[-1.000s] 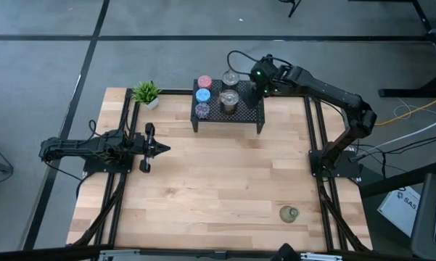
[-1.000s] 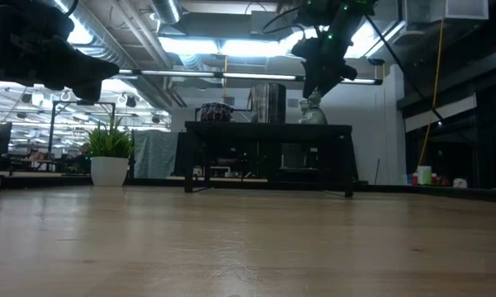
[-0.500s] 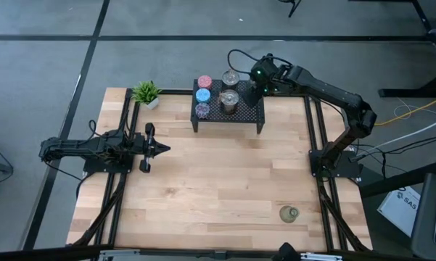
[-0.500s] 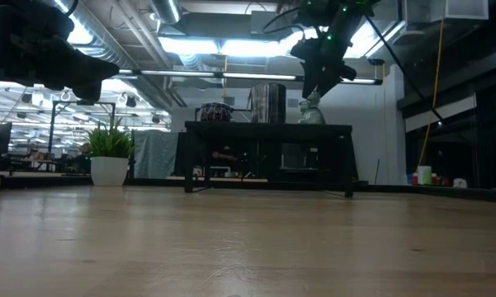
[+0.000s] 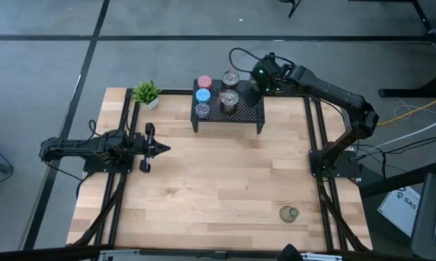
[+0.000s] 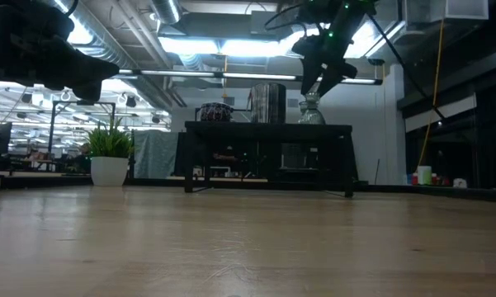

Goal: Pick & Place candle stick holders
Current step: Put the green candle holder on the shelf

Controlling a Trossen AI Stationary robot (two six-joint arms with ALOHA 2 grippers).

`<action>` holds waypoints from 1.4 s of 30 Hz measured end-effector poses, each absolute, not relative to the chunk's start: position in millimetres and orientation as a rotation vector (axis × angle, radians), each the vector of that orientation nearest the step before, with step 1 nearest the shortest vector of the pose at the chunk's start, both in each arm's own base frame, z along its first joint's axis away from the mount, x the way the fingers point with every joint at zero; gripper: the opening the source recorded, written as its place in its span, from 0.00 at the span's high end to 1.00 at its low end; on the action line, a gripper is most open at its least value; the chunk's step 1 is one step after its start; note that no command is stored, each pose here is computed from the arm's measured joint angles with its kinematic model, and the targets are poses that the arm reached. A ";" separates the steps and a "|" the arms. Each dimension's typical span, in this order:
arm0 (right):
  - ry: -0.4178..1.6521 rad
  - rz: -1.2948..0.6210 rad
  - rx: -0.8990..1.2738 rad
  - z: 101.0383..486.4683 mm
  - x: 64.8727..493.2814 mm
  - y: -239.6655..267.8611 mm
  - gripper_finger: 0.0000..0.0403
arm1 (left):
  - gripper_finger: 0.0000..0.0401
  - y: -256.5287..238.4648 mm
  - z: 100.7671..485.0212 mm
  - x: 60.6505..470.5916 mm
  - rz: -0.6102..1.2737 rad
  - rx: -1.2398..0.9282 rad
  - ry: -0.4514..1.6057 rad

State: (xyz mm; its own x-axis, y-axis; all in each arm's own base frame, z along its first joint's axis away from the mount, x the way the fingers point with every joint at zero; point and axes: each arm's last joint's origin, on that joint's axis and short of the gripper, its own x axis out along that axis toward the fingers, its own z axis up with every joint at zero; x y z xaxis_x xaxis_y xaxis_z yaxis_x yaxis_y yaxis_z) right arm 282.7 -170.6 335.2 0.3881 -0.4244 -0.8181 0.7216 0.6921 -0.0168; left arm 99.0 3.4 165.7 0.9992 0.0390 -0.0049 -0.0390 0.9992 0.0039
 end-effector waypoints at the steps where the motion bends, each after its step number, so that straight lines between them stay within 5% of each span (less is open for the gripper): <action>1: 0.903 -0.750 0.370 337.7 281.0 -169.7 0.32 | 0.98 3.4 165.7 99.0 0.039 0.004 0.005; 8: 0.816 -0.671 0.366 366.5 262.2 -151.5 0.22 | 0.98 3.4 165.7 99.0 0.039 0.004 0.005; 18: 0.803 -0.461 0.305 392.7 241.5 -106.0 0.21 | 0.98 3.3 165.6 99.0 0.039 0.004 0.005; 42: 1.082 0.032 0.189 347.5 183.6 7.1 0.21 | 0.98 3.3 165.7 99.1 0.039 0.004 0.005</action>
State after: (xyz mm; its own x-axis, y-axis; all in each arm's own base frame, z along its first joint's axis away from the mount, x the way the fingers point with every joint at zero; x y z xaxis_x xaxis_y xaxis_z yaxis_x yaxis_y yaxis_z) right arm 183.6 7.1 347.5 0.4709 0.1184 -0.8742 0.0666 0.9834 0.1691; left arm 99.1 3.3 165.7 0.9992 0.0389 -0.0048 -0.0389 0.9992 0.0040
